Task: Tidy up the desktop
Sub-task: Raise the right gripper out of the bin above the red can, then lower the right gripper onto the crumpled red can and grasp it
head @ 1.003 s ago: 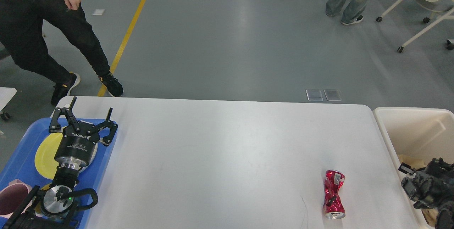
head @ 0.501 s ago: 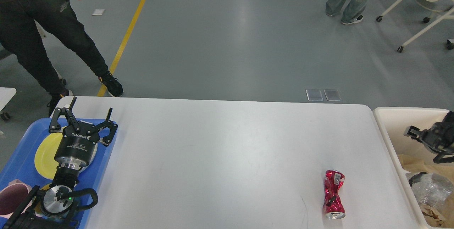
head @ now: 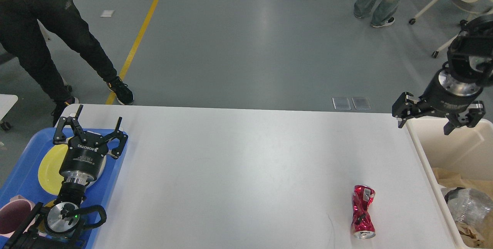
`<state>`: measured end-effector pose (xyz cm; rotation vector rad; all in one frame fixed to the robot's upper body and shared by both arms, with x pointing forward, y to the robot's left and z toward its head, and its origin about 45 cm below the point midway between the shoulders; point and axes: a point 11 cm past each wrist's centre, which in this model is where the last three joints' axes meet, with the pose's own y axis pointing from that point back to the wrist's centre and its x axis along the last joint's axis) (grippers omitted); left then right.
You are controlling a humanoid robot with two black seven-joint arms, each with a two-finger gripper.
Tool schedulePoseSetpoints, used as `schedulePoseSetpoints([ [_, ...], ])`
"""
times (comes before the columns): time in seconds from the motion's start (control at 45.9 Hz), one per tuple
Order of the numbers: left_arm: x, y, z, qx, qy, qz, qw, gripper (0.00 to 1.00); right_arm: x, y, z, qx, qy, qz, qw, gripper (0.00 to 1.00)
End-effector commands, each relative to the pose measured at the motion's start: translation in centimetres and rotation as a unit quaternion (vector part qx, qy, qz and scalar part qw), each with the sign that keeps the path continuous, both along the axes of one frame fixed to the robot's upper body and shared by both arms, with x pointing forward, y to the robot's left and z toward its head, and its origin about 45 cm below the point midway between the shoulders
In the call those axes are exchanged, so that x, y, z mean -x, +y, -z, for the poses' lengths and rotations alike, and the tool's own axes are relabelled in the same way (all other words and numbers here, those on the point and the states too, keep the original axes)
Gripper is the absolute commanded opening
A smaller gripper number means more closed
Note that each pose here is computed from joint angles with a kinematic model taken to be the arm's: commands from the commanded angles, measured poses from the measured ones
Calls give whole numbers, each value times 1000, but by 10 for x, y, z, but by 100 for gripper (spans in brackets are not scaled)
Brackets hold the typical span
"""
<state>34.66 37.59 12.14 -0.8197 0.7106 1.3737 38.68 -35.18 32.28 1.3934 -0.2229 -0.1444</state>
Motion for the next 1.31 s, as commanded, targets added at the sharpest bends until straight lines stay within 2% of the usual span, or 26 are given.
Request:
schedulePoseSetpoints([
  [0.0,0,0,0,0,0,0,1000,96,6,34,-46,-15,-1,-39,999,100],
  [0.174,0,0,0,0,0,0,1000,96,46,93,-95,-61,-7,-95,994,100],
  [0.283,0,0,0,0,0,0,1000,96,69,116,-106,-80,1,-123,989,100],
  [0.436,0,0,0,0,0,0,1000,96,65,118,-101,-80,-32,-115,990,100],
  [0.545,0,0,0,0,0,0,1000,96,63,112,-89,-81,-33,-103,991,100],
  [0.85,0,0,0,-1,0,1,1000,96,62,84,16,-68,-8,-37,997,100],
  [1.068,0,0,0,-1,0,1,1000,96,67,65,108,-47,-27,11,998,100],
  [1.177,0,0,0,-1,0,1,1000,96,80,46,159,-21,-27,35,999,100],
  [1.286,0,0,0,-1,0,0,1000,96,83,47,185,-15,-32,37,999,100],
])
